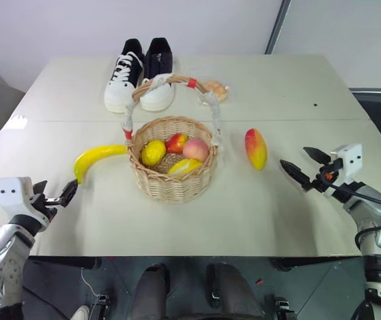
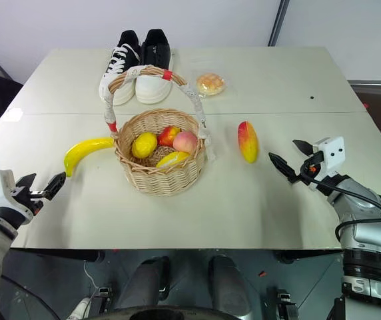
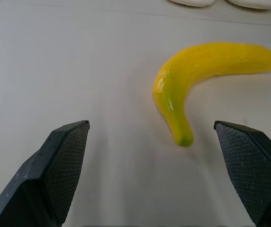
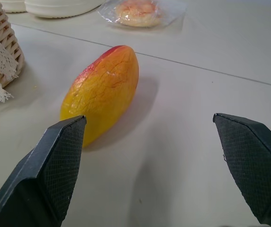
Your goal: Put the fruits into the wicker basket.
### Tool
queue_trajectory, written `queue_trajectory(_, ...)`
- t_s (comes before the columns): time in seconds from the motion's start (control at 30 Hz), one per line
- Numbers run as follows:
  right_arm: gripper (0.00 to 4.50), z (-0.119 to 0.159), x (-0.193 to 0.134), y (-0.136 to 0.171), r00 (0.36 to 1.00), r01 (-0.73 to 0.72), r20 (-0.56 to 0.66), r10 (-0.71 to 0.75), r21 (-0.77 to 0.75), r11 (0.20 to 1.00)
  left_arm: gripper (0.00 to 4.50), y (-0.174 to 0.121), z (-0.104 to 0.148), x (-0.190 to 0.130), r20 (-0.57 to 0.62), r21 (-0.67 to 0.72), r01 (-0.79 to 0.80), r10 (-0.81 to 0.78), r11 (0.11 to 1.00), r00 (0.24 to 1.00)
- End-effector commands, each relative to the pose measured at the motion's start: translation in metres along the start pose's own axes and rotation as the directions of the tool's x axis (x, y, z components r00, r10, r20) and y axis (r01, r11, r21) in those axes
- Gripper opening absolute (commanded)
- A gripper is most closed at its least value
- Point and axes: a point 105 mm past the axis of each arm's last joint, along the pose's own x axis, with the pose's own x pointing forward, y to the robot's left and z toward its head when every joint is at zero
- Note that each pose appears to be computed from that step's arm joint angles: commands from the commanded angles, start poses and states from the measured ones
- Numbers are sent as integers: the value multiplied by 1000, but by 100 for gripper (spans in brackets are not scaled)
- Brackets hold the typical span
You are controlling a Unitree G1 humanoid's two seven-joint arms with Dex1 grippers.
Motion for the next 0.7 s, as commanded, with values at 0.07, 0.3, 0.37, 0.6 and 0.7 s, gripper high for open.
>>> queue_trajectory(0.07,448,12,1,-2,999,8,44,-7,-27,1000,450,1,11,-4,31,38,-6,5,999,999)
queue_trajectory(0.3,448,21,3,2,998,-4,58,7,-58,998,450,-4,20,4,45,22,11,-12,1000,999)
queue_trajectory(0.37,448,27,4,6,998,-21,63,26,-81,997,450,-7,24,7,44,19,33,-33,999,998)
queue_trajectory(0.6,448,68,-2,45,969,-221,71,235,-163,961,450,-33,69,44,-4,183,193,-196,964,981)
queue_trajectory(0.7,448,81,-8,74,934,-338,52,352,-182,923,450,-41,76,58,-80,232,264,-252,936,964)
